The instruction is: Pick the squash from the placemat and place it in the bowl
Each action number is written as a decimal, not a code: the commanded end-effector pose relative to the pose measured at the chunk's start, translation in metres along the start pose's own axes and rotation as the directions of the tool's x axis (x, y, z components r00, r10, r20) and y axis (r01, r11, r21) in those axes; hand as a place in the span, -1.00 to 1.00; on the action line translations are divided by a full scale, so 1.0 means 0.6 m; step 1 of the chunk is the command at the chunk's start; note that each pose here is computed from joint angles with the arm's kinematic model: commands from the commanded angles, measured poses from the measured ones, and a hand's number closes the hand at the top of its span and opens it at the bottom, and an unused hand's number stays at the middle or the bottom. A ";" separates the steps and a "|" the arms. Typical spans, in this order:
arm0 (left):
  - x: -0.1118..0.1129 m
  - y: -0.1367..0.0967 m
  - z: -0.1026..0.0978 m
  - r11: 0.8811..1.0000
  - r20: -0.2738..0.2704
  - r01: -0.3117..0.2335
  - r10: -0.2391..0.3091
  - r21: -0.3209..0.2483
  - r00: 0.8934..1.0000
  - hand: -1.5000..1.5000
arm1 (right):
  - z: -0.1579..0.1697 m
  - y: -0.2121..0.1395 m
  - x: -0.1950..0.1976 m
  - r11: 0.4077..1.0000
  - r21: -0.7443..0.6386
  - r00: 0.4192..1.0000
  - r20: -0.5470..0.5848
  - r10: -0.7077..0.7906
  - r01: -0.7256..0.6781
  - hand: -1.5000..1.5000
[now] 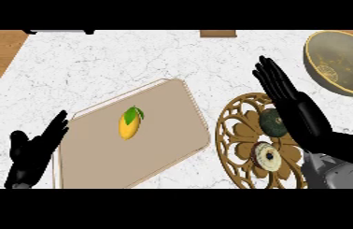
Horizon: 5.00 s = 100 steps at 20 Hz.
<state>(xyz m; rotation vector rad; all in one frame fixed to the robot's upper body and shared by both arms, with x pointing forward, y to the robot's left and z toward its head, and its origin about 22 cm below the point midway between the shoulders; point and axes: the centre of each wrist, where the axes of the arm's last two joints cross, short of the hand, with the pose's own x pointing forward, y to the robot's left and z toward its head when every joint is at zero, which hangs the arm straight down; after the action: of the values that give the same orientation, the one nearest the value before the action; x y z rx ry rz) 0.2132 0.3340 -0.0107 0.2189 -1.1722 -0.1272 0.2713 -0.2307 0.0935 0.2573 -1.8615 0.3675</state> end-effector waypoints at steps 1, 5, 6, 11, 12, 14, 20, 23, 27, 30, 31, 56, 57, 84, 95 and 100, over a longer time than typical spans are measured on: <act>0.011 0.006 -0.013 0.998 0.097 -0.070 0.070 -0.007 0.993 0.00 | 0.002 -0.019 -0.002 0.988 -0.155 0.999 -0.036 -0.032 0.026 -1.00; 0.130 -0.001 -0.027 0.977 0.404 -0.213 0.203 -0.021 0.892 0.00 | 0.052 -0.100 -0.039 0.784 -0.615 0.971 -0.226 -0.075 -0.083 -1.00; 0.139 -0.015 -0.024 0.969 0.469 -0.246 0.233 -0.033 0.852 0.00 | 0.063 -0.109 -0.053 0.701 -0.705 0.960 -0.255 -0.112 -0.105 -1.00; 0.141 -0.034 -0.025 0.954 0.463 -0.282 0.296 -0.102 0.835 0.00 | 0.141 -0.173 -0.092 0.360 -0.750 0.802 -0.598 -0.009 -0.555 -1.00; 0.145 -0.042 -0.031 0.948 0.463 -0.295 0.317 -0.122 0.828 0.00 | 0.143 -0.167 -0.097 0.315 -0.747 0.791 -0.612 0.019 -0.586 -1.00; 0.152 -0.035 -0.031 0.951 0.475 -0.279 0.309 -0.136 0.824 0.00 | 0.130 -0.183 -0.077 0.224 -0.720 0.751 -0.652 0.104 -0.657 -1.00; 0.160 -0.041 -0.034 0.952 0.481 -0.267 0.306 -0.150 0.822 0.00 | 0.085 -0.232 0.004 0.305 -0.413 0.461 -0.881 0.105 -0.858 -1.00; 0.164 -0.043 -0.033 0.948 0.464 -0.263 0.317 -0.180 0.827 0.00 | 0.077 -0.236 0.014 0.500 -0.185 0.255 -0.964 0.075 -0.846 -1.00; 0.174 -0.046 -0.034 0.946 0.482 -0.258 0.321 -0.194 0.815 0.00 | 0.064 -0.217 0.008 0.739 0.066 0.022 -0.994 0.109 -0.670 -1.00; 0.170 -0.040 -0.036 0.946 0.465 -0.260 0.323 -0.195 0.824 0.00 | 0.005 -0.205 0.063 0.813 0.137 -0.023 -0.988 0.150 -0.567 -1.00; 0.177 -0.031 -0.043 0.949 0.477 -0.258 0.316 -0.183 0.820 0.00 | -0.013 -0.193 0.077 0.826 0.168 -0.028 -0.983 0.181 -0.537 -1.00; 0.153 -0.021 -0.045 0.942 0.467 -0.293 0.335 -0.162 0.818 0.00 | -0.057 -0.086 0.054 0.805 0.102 -0.006 -0.993 0.121 -0.584 -1.00; 0.156 -0.033 -0.044 0.939 0.448 -0.310 0.342 -0.146 0.826 0.00 | -0.072 -0.100 0.050 0.795 0.120 -0.014 -0.990 0.138 -0.595 -1.00; 0.161 -0.053 -0.049 0.944 0.476 -0.293 0.330 -0.154 0.815 0.00 | -0.061 -0.070 -0.078 0.771 0.321 -0.114 -0.943 0.312 -0.550 1.00; 0.142 -0.035 -0.034 0.947 0.457 -0.288 0.321 -0.142 0.830 0.00 | -0.016 -0.057 -0.046 0.539 0.678 0.182 -0.526 0.831 -0.500 1.00; 0.152 -0.035 -0.038 0.941 0.466 -0.310 0.336 -0.135 0.818 0.00 | 0.009 -0.043 0.000 0.283 0.783 0.345 -0.094 0.934 -0.554 1.00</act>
<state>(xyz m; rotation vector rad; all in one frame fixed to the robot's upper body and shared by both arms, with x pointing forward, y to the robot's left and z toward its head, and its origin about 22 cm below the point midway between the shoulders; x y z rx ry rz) 0.2679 0.2960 0.0556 -0.0782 -1.6827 0.0790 0.2951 -0.2528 0.0858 -0.5220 -0.9015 1.3862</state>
